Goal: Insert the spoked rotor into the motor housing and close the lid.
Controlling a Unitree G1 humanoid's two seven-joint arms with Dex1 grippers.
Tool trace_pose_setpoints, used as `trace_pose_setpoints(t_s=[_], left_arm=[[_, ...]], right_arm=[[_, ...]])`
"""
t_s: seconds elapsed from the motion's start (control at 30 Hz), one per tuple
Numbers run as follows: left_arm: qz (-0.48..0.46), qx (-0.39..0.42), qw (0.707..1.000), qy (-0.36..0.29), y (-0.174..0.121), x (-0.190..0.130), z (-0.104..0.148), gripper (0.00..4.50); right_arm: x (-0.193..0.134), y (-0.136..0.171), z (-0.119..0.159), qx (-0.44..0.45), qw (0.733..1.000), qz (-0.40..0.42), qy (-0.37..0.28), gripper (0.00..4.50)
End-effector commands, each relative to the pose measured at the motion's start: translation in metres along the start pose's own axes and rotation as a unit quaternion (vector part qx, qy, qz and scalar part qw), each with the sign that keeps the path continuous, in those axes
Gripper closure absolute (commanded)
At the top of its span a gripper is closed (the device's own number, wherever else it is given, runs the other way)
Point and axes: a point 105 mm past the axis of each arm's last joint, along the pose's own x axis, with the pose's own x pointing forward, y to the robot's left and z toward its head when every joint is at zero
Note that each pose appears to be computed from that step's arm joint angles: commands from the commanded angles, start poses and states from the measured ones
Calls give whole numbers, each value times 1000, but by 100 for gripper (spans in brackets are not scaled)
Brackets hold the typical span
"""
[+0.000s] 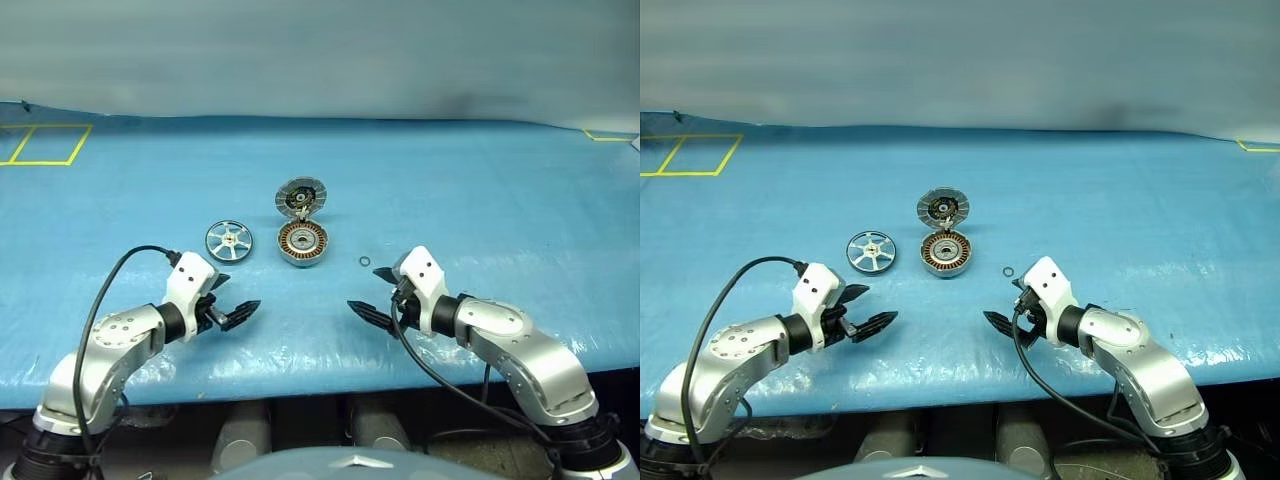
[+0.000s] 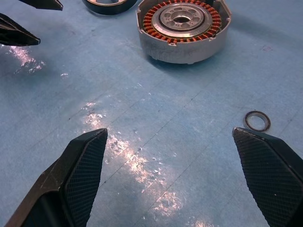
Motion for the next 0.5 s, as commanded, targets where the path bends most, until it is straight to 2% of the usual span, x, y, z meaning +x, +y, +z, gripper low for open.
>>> trace_pose_setpoints(t_s=[0.03, 0.2, 0.33, 0.5], left_arm=[[-2, 30, 999, -24, -4, -4, 15, 0], [-2, 33, 999, -26, -6, -4, 15, 0], [-2, 34, 999, -27, -6, -3, 15, 0], [-2, 42, 999, -28, -7, -2, 15, 0]], right_arm=[[-2, -2, 9, -36, 999, 1, -1, 5], [-5, 12, 3, -122, 986, 71, 86, 5], [2, 3, 18, -243, 952, 112, 153, 5], [28, -4, 46, -321, 924, 135, 158, 5]])
